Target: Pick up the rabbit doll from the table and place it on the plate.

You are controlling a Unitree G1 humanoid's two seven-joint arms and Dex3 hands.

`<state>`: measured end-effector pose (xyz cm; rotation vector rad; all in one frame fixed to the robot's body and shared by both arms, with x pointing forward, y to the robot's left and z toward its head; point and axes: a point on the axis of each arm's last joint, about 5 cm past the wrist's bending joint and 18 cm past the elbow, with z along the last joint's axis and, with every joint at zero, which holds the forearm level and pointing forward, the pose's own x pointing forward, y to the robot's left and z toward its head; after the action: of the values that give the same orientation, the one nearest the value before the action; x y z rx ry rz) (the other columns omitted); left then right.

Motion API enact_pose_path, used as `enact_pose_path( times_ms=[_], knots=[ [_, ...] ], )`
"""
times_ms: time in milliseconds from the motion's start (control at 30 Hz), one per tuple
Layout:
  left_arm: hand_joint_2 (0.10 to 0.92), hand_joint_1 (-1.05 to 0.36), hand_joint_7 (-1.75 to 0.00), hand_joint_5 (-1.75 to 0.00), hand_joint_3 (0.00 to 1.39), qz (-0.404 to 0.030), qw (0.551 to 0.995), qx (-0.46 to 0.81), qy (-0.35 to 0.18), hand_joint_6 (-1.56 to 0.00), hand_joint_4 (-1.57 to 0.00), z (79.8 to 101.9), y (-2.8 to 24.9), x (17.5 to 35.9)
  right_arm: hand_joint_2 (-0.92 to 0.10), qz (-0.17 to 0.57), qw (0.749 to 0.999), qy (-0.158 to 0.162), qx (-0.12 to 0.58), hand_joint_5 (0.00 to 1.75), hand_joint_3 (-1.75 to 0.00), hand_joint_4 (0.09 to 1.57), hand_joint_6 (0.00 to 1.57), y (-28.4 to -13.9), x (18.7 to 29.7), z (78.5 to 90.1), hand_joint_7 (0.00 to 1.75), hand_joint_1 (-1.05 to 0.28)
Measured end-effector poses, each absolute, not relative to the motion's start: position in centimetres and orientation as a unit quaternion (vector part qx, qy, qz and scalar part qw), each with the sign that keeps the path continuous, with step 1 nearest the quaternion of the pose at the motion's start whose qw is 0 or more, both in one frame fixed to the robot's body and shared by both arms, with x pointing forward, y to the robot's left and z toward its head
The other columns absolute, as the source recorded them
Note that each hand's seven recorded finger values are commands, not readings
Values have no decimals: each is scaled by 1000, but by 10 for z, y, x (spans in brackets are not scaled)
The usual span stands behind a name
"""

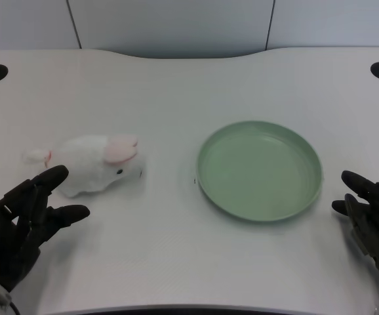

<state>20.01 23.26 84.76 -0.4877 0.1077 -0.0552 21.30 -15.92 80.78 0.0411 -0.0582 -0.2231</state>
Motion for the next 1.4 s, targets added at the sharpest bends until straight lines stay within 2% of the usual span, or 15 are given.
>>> enact_pose_path(
  times_ms=[233, 567, 700, 800, 933, 1033, 1067, 1167, 1233, 1267, 1400],
  knots=[
    [921, -609, -7, -1000, 359, -34, 967, -244, 64, -880, -647, 846, 229, 194, -921, -112, 993, -30, 21, 819, -300, 703, 932, -159, 213, 808, 8, -233],
    [921, -609, -3, -1001, 346, -34, 967, -243, 66, -873, -645, 845, 229, 193, -921, -116, 993, -27, 17, 775, -301, 727, 943, -159, 212, 807, 13, -230],
    [921, -640, -2, -970, 289, -44, 972, -225, 46, -861, -627, 846, 232, 194, -921, -115, 993, -30, 17, 769, -301, 728, 938, -158, 212, 807, 10, -227],
    [921, -661, -1, -918, 286, -55, 984, -172, 12, -817, -589, 854, 236, 199, -921, -115, 993, -30, 17, 770, -307, 725, 933, -158, 213, 807, 7, -222],
    [921, -699, -1, -722, 235, -108, 993, -1, -51, -690, -528, 880, 245, 214, -921, -109, 993, -29, 22, 770, -324, 715, 921, -158, 214, 808, 1, -235],
    [921, -811, 0, -530, 200, -143, 981, 97, -89, -555, -441, 905, 253, 228, -921, -108, 994, -25, 24, 754, -300, 723, 922, -157, 215, 808, 2, -245],
    [921, -845, 0, -375, 190, -155, 974, 131, -102, -499, -425, 914, 254, 232, -921, -109, 993, -22, 24, 744, -299, 724, 918, -158, 215, 808, 1, -259],
    [921, -904, 0, -187, 176, -184, 944, 241, -133, -389, -370, 939, 257, 245, -921, -109, 994, -14, 25, 728, -309, 716, 916, -158, 215, 807, 1, -252],
    [921, -919, 0, -144, 168, -202, 913, 319, -153, -336, -331, 957, 256, 253, -921, -109, 994, -14, 26, 731, -312, 718, 921, -157, 215, 807, 3, -239],
    [921, -940, 0, -101, 163, -209, 899, 352, -157, -285, -264, 965, 255, 257, -921, -108, 994, -14, 26, 737, -313, 717, 921, -157, 215, 807, 3, -238],
    [921, -991, 0, -21, 139, -231, 844, 462, -143, -185, -132, 985, 247, 270, -921, -105, 994, -17, 26, 756, -314, 706, 914, -157, 215, 807, 2, -258]
  ],
)
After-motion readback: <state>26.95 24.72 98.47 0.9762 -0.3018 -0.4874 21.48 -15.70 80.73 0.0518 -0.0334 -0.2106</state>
